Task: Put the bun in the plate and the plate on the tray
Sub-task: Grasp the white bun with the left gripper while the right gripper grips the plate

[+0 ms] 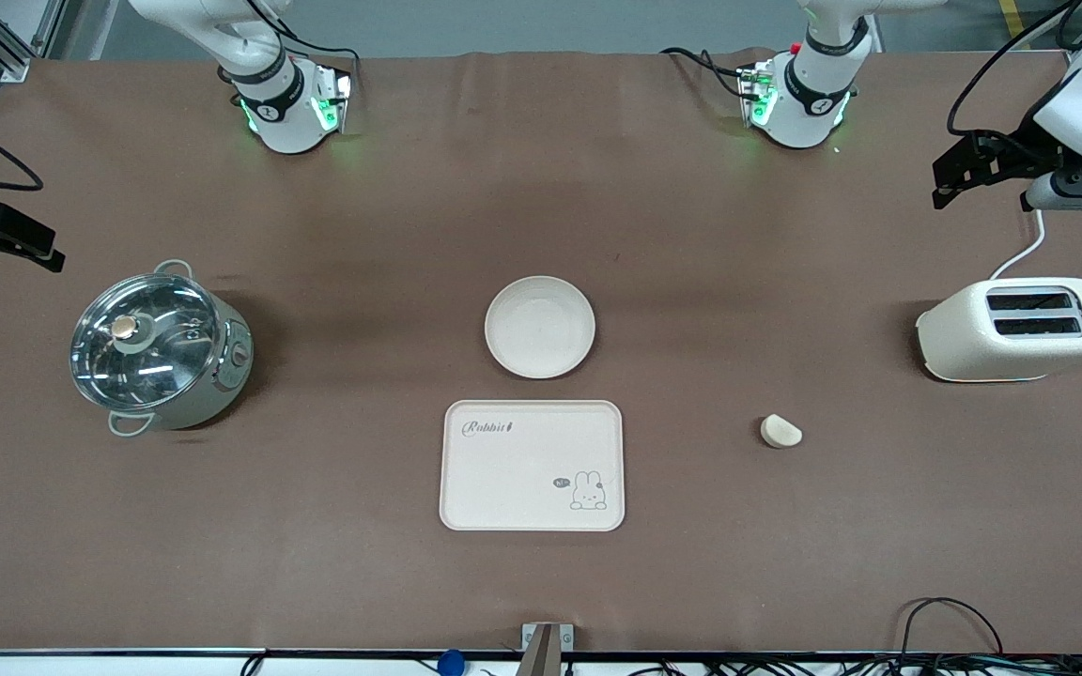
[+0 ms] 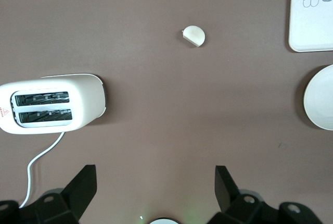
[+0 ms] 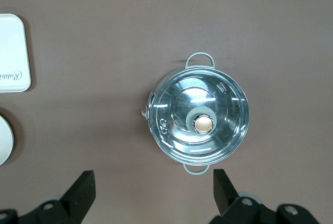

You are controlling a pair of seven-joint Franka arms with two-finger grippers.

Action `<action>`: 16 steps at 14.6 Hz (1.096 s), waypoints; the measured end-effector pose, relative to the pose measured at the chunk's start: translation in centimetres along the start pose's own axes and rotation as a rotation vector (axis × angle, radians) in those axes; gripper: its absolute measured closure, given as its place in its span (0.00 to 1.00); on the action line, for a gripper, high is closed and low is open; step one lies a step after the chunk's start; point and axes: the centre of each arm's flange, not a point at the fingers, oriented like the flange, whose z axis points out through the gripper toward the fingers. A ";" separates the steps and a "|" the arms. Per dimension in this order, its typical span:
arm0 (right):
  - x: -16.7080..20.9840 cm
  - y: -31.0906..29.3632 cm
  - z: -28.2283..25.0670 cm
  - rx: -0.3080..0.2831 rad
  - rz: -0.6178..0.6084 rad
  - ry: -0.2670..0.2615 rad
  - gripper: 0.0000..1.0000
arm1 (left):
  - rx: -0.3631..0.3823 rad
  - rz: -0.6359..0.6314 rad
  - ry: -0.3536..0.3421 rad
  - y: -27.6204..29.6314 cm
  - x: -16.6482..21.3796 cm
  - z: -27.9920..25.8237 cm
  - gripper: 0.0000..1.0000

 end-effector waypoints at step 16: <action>0.6 -6.4 14.8 0.148 0.067 -0.073 0.00 | -0.016 -0.158 -0.039 1.2 11.9 19.5 0.00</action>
